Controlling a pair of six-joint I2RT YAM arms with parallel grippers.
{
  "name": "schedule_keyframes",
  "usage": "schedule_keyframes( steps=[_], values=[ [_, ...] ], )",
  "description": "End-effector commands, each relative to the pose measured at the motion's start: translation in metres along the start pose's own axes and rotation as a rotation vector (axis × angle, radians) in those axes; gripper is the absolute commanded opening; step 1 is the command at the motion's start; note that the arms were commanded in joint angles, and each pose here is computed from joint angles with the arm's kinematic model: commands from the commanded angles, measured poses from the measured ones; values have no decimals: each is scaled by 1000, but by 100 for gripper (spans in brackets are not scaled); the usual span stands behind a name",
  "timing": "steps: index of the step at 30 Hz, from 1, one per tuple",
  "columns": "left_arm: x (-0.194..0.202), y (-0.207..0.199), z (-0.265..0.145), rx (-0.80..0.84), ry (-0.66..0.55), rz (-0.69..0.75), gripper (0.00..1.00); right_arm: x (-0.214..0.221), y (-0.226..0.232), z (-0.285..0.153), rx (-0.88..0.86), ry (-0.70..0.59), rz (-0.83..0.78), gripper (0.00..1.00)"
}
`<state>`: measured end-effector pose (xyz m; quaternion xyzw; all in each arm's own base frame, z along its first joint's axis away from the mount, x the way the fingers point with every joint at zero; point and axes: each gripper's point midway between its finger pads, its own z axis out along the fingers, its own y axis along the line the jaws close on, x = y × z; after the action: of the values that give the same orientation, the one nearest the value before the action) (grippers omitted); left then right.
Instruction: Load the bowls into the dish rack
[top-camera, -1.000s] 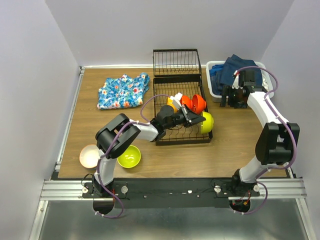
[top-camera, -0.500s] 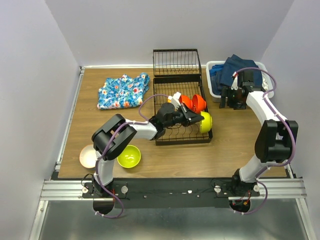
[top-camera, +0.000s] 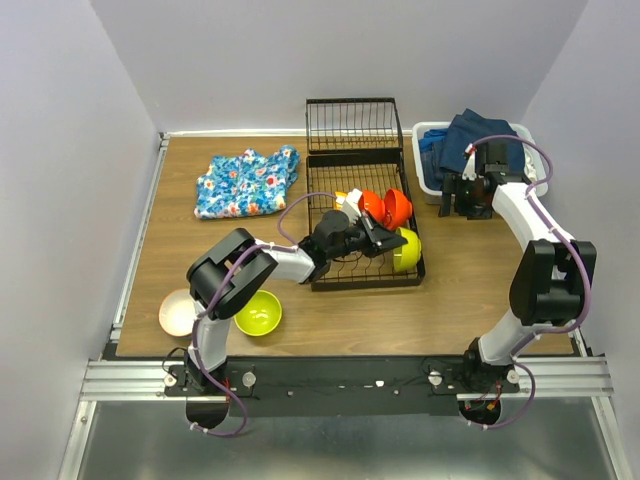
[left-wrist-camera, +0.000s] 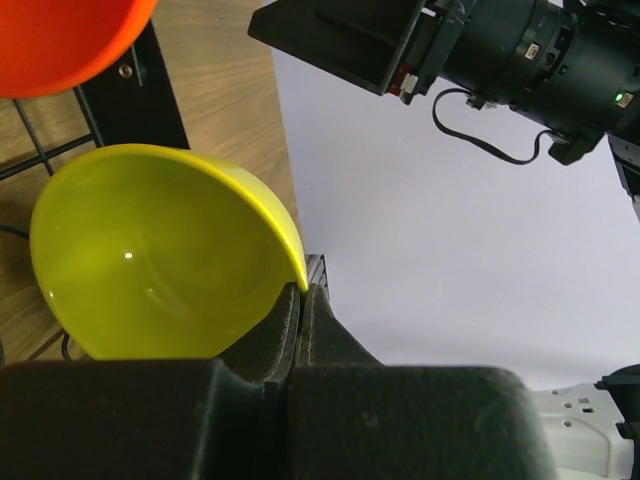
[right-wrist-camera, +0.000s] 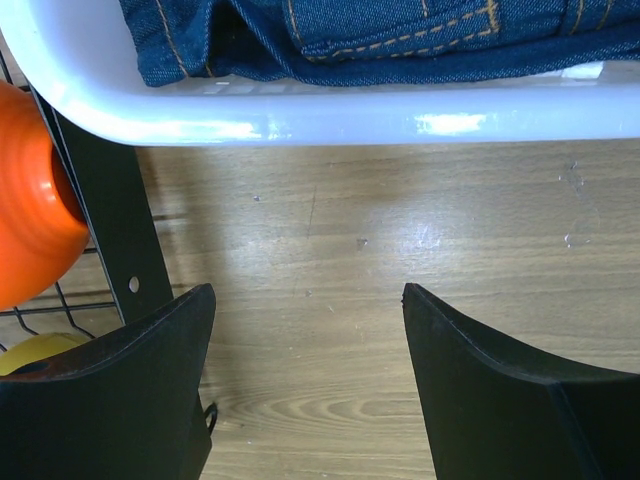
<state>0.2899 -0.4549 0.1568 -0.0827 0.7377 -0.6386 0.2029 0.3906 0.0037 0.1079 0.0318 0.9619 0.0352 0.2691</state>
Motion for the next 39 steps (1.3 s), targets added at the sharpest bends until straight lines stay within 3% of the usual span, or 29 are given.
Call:
schedule_keyframes(
  steps=[1, 9, 17, 24, 31, 32, 34, 35, 39],
  values=[
    [5, -12, 4, 94, 6, 48, 0, 10, -4, -3, 14, 16, -8, 84],
    [5, -9, 8, 110, 7, 30, 0, 9, -2, 2, 6, 23, -9, 84],
    [2, 17, 6, 11, 0, -34, 2, 4, -1, 7, 3, 22, -9, 84],
    [-1, -10, -1, 151, -7, 21, 0, 3, 1, 7, 0, 21, -16, 84],
    [2, -2, -1, 127, 3, 6, 0, 3, 2, 6, -1, 21, -20, 84],
    [2, 2, -1, 106, 2, -2, 3, 2, 2, 5, -2, 18, -20, 84],
    [1, 10, -3, 52, -9, -17, 22, 1, 3, 4, -1, 13, -22, 84],
    [0, 12, -4, 44, -15, -15, 36, 2, 4, 5, -3, 15, -23, 84],
    [-4, 2, -6, 46, -23, 23, 47, 2, 4, 3, -5, 10, -22, 84]
  ],
)
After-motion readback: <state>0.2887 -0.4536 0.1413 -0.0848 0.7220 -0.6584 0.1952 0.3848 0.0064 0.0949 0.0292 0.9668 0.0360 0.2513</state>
